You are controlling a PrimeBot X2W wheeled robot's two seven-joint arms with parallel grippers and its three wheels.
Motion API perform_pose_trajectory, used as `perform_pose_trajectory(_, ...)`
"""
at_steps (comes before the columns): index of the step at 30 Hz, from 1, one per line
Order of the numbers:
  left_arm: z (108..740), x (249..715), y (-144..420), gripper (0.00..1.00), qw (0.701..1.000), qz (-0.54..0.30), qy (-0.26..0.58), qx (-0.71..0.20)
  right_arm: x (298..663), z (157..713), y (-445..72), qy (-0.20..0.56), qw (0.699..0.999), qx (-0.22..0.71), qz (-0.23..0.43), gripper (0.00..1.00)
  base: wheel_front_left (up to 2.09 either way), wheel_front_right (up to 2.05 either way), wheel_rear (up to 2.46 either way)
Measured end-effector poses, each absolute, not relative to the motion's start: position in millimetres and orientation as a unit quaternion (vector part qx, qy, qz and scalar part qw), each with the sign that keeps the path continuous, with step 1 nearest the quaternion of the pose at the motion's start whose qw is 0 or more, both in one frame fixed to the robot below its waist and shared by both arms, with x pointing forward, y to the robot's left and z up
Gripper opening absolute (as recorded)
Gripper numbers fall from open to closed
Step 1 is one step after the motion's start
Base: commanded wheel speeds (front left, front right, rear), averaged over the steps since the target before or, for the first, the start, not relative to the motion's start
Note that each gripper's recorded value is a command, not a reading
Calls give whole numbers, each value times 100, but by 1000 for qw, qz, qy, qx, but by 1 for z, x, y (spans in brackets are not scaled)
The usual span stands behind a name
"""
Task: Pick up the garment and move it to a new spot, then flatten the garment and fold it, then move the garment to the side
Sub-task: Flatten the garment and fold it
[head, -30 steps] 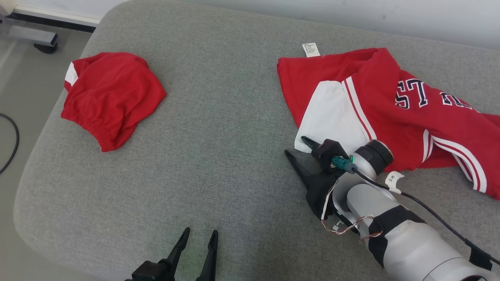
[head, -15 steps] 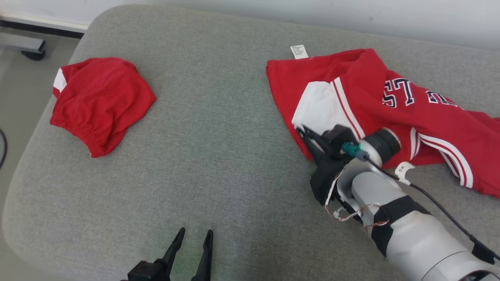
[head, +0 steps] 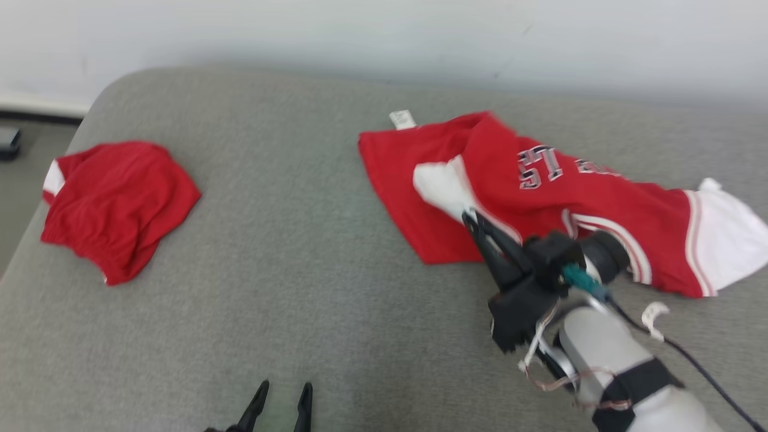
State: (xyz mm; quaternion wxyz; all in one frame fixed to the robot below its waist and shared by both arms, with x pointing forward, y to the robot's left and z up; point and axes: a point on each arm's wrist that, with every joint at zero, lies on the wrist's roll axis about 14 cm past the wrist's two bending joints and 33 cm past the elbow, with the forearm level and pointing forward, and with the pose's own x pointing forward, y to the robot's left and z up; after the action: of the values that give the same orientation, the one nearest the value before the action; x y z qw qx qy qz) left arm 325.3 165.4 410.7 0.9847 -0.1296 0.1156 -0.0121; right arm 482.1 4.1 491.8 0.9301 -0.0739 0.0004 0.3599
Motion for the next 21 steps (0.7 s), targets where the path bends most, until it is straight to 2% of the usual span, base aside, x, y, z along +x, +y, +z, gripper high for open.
perform_pose_trajectory(7, 416, 319, 151, 100, 985, -38, 108, -133, 446, 485, -58, 20, 947, -74, 310, 0, 0, 0, 0)
perform_pose_trajectory(14, 423, 324, 127, 100, 983, -80, 99, -134, 421, 490, -179, 28, 978, -97, 181, 0, 0, 0, 0)
perform_pose_trajectory(21, 428, 331, 105, 100, 980, -119, 95, -129, 400, 532, -265, -17, 987, -141, 75, 0, 0, 0, 0)
